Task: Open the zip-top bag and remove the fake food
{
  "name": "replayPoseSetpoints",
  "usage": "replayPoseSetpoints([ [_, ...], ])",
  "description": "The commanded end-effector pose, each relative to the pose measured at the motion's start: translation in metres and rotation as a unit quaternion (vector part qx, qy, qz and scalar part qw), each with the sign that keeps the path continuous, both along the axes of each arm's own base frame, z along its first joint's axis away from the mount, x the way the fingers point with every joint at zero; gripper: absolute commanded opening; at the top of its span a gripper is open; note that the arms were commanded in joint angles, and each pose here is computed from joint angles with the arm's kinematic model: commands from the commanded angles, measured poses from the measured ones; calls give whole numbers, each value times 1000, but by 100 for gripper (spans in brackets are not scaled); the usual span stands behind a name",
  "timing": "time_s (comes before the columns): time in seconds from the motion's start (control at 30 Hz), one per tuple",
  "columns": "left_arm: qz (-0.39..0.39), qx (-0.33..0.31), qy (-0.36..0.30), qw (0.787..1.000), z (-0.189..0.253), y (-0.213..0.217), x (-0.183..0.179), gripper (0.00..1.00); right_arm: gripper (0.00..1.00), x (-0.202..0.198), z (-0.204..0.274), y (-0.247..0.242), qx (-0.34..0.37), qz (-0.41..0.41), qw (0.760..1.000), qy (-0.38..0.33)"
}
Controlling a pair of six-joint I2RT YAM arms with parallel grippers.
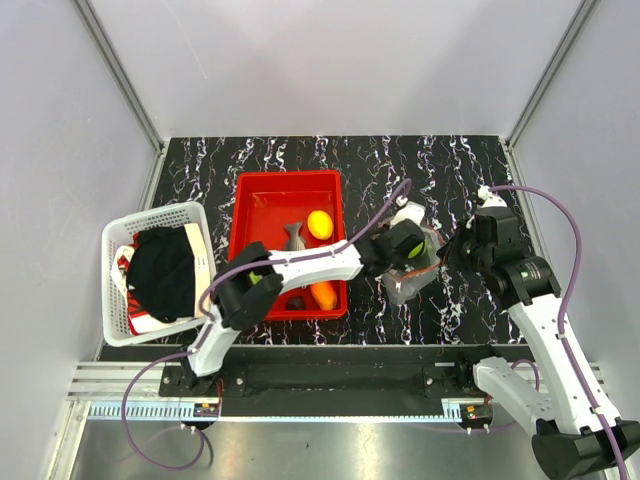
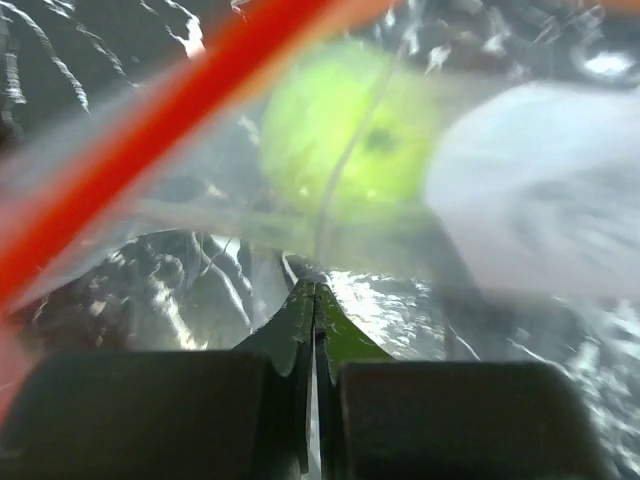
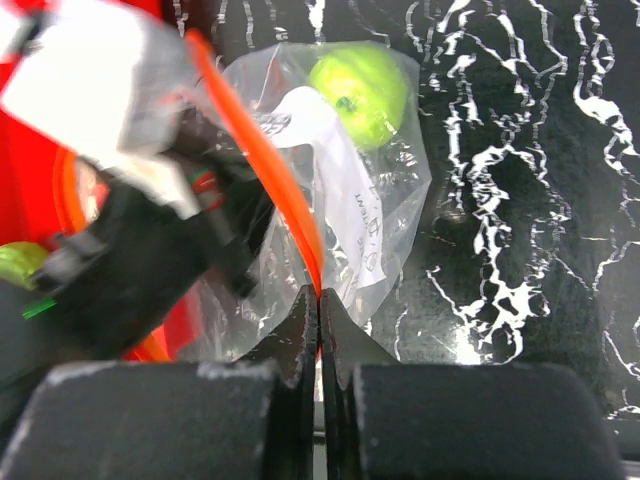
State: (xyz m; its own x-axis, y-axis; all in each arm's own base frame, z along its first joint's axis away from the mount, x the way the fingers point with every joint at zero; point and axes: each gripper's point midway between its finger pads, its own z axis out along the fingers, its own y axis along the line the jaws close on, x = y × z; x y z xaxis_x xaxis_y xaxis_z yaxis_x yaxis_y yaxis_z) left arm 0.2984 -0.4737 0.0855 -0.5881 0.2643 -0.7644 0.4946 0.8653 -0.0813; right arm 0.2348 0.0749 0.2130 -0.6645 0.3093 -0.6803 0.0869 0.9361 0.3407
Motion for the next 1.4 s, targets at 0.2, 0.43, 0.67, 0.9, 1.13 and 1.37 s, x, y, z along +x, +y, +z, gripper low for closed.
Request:
replayPoseSetpoints([
  [0.2,25,-109,7,994,83,14,-47,6,0,-29,50,41,107,93,989,-33],
  [0.43,53,-80,6,995,64,19,-37,49,0,-29,24,44,112,90,990,1],
  [0.67,69,-62,29,995,35,16,-26,73,0,-24,13,45,108,90,990,13],
  [0.9,76,-42,22,996,10,15,-12,75,0,-22,12,46,111,91,990,13],
  [1.13,74,-65,5,995,22,10,-8,71,0,-19,19,48,112,93,989,7],
  [1.37,73,-112,-3,991,47,23,-29,72,0,-33,55,73,186,141,972,0],
])
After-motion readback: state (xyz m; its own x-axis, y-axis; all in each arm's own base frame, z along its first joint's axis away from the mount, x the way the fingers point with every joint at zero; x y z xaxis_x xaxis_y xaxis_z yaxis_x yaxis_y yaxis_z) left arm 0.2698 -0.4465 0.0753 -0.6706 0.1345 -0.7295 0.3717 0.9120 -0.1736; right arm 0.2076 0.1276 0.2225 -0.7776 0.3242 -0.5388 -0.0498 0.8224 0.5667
